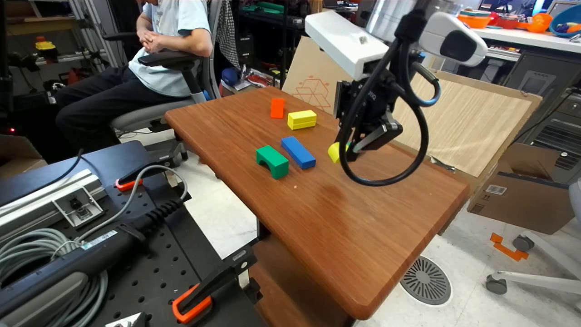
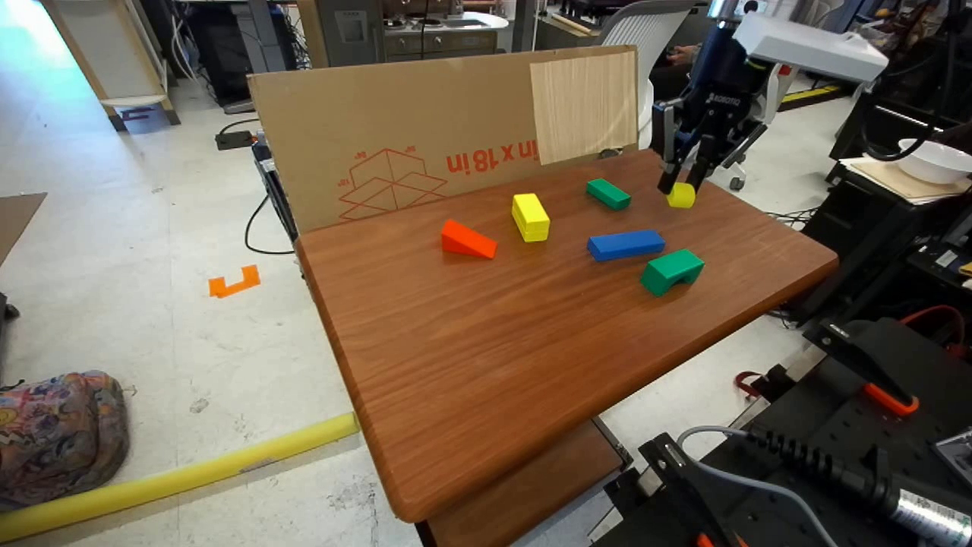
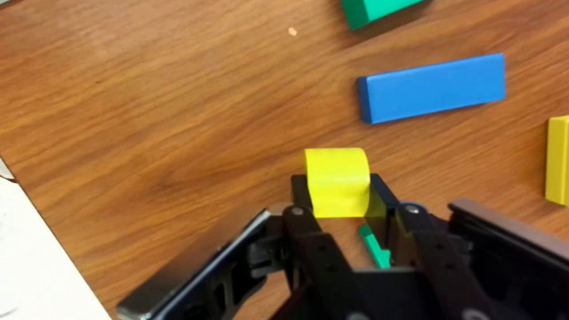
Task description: Move the yellow block to the right
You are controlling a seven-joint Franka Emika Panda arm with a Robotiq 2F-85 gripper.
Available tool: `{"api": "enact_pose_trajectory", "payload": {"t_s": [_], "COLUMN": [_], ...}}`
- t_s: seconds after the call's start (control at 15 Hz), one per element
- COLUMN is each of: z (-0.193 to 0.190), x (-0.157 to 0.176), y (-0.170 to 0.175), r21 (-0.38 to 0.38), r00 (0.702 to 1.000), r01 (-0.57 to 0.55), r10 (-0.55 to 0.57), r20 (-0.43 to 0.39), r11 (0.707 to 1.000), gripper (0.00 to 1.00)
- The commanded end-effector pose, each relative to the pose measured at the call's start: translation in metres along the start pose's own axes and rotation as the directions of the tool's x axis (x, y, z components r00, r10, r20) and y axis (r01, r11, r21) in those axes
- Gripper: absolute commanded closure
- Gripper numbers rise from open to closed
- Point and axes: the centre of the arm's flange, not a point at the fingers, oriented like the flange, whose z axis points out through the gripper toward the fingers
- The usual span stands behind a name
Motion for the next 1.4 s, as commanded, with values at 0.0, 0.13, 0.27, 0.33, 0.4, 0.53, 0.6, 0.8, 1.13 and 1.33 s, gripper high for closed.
{"api": "enact_pose_trajectory", "payload": {"t_s": [0.0, 0.13, 0.27, 0.33, 0.4, 0.53, 0.6, 0.8, 1.13, 1.33], "z": [0.015, 0.027, 0.040, 0.045, 0.045, 0.046, 0.045, 0.031, -0.022, -0.038], "x": [0.040, 0.048, 0.049, 0.049, 0.050, 0.048, 0.046, 0.033, -0.018, -0.064], "y": [0.004, 0.004, 0.003, 0.002, 0.000, -0.005, -0.008, -0.020, -0.059, -0.097], "r21": [-0.069, -0.128, -0.157, -0.166, -0.179, -0.195, -0.199, -0.235, -0.223, -0.171], "r00": [1.000, 0.999, 0.995, 0.991, 0.989, 0.981, 0.978, 0.978, 0.962, 0.942], "r01": [-0.026, -0.001, 0.064, 0.083, 0.098, 0.136, 0.154, 0.193, 0.266, 0.332], "r10": [0.026, 0.006, -0.050, -0.064, -0.075, -0.105, -0.121, -0.166, -0.275, -0.336], "r20": [0.009, 0.033, 0.091, 0.116, 0.131, 0.161, 0.169, 0.129, -0.007, 0.007], "r11": [0.997, 0.992, 0.986, 0.983, 0.979, 0.971, 0.968, 0.953, 0.938, 0.928], "gripper": [0.91, 0.91, 0.91, 0.91, 0.91, 0.45, 0.39, 0.19, 0.00, 0.00]}}
